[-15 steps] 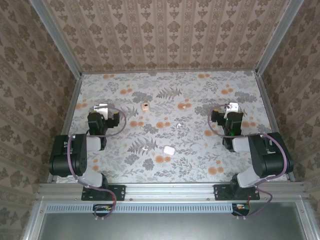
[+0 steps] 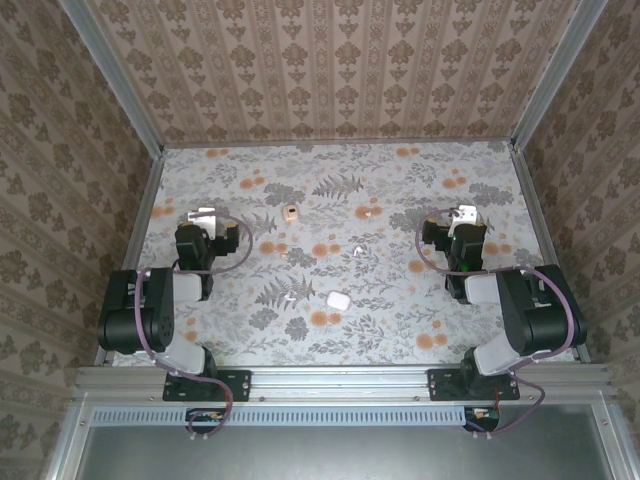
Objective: Insert wireless bluetooth earbuds into charging case
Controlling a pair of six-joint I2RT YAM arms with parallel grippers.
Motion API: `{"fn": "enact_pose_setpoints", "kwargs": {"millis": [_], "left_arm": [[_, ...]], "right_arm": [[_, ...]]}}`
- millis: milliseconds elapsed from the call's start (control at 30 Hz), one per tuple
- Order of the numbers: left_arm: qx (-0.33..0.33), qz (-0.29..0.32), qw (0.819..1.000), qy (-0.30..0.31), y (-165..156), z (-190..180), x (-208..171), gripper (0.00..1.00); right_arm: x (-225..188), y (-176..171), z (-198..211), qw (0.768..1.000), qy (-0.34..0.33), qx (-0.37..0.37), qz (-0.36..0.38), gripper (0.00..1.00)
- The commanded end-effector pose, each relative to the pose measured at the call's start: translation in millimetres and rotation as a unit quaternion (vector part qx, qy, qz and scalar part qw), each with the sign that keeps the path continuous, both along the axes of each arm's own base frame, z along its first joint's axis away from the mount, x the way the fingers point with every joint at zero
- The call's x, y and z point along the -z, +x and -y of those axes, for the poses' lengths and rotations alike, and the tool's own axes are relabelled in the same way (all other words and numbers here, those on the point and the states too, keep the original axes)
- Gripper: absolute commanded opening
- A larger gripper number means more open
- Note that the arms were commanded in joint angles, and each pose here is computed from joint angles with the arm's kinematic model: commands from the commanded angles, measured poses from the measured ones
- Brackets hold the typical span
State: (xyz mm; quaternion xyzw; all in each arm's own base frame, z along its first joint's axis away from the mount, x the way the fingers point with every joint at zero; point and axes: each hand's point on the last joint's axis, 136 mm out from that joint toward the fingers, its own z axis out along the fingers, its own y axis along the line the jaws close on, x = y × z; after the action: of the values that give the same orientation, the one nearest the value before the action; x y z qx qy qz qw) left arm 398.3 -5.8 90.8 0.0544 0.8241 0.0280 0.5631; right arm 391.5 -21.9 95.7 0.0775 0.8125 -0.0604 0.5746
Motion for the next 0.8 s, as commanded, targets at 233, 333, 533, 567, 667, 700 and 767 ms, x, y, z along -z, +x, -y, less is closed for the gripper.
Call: {"fn": "enact_pose_setpoints", "kwargs": {"millis": [233, 333, 533, 567, 667, 700, 767], "left_arm": [[0.0, 0.003, 1.0, -0.006, 0.8, 2.5, -2.9, 1.0], [0.0, 0.003, 1.0, -0.006, 0.7, 2.6, -2.7, 1.0], [-0.001, 0.003, 1.0, -0.006, 0.8, 1.9, -3.0, 1.0], [-0.001, 0.003, 1.0, -0.006, 0.7, 1.9, -2.7, 1.0], [-0.001, 0.003, 1.0, -0.007, 0.7, 2.1, -2.6, 1.0], [-0.002, 0.003, 1.0, -0.007, 0.6, 1.6, -2.7, 1.0], [-0.002, 0.003, 1.0, -0.007, 0.8, 1.4, -2.5, 1.0]], "right_arm": [[-4.1, 4.6, -3.5, 1.0, -0.006, -0.011, 0.005, 1.0], [-4.1, 4.6, -3.2, 1.0, -0.006, -0.01, 0.005, 1.0], [-3.8, 4.5, -3.2, 1.0, -0.006, -0.01, 0.004, 1.0], [-3.9, 4.6, -3.7, 1.0, -0.005, -0.011, 0.004, 1.0], [-3.9, 4.5, -3.3, 1.0, -0.006, -0.01, 0.004, 1.0], [-3.7, 4.6, -3.2, 1.0, -0.006, -0.01, 0.004, 1.0], [-3.8, 4.6, -3.3, 1.0, -0.006, -0.011, 0.004, 1.0]]}}
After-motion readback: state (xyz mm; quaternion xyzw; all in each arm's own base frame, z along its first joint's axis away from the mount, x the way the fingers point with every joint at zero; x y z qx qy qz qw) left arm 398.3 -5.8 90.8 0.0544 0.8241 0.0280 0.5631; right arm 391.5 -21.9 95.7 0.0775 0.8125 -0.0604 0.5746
